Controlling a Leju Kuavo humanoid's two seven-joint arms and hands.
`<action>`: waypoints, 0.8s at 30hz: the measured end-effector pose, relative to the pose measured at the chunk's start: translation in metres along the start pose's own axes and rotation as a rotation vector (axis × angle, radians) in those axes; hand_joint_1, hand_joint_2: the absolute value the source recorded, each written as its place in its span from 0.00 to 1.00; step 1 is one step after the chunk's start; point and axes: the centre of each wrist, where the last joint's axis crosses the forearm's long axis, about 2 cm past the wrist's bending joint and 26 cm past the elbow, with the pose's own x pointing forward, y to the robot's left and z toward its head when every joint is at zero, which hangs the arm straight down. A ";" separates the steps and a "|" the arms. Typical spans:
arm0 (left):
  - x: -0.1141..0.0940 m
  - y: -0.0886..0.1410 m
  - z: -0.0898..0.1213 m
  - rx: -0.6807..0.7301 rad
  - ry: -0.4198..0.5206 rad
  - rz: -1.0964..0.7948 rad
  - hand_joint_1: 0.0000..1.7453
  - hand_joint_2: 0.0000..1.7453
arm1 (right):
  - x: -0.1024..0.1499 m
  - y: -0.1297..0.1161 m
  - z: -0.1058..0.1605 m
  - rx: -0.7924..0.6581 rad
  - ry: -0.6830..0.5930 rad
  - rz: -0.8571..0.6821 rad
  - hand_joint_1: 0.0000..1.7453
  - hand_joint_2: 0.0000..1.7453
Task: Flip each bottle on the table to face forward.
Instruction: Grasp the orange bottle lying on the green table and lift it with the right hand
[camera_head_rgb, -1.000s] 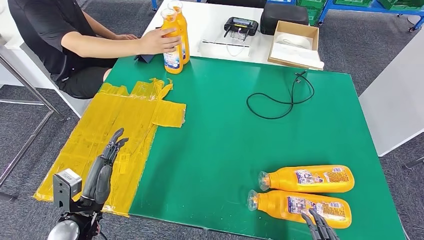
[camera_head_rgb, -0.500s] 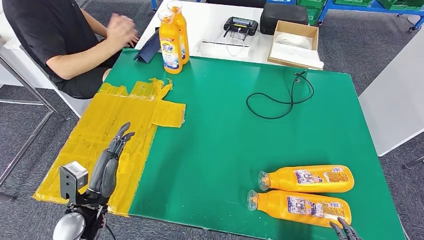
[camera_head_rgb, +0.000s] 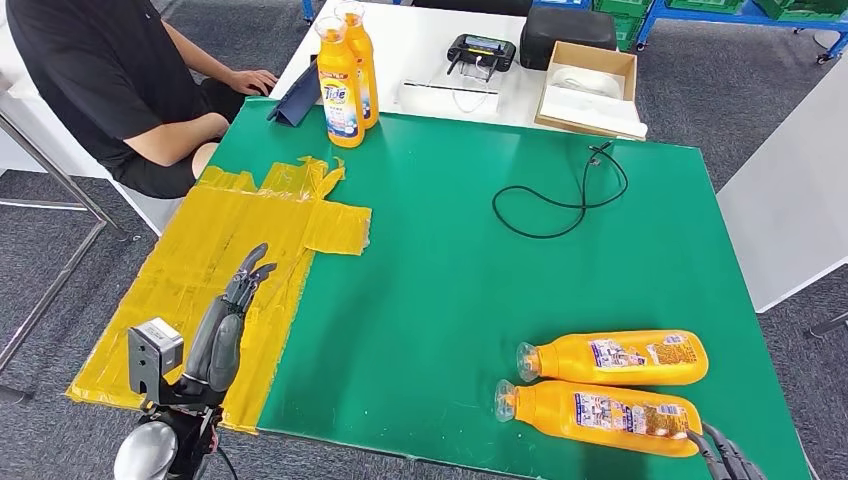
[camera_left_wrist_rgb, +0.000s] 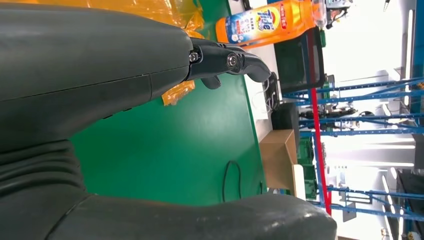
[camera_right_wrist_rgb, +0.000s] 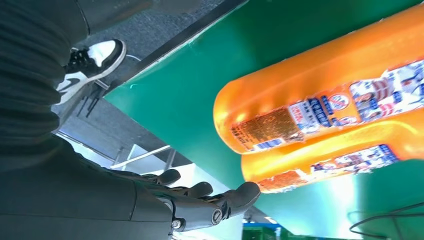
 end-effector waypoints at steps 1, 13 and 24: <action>0.000 0.000 0.000 0.000 0.000 0.000 0.00 0.00 | 0.000 0.000 0.000 -0.004 0.006 -0.002 0.00 1.00; -0.002 -0.001 0.002 -0.013 0.003 -0.004 0.00 0.00 | 0.000 -0.003 -0.017 0.014 -0.100 0.051 0.00 1.00; -0.006 -0.004 0.002 -0.027 0.011 0.006 0.00 0.00 | 0.001 0.004 -0.028 -0.006 -0.054 0.021 0.00 1.00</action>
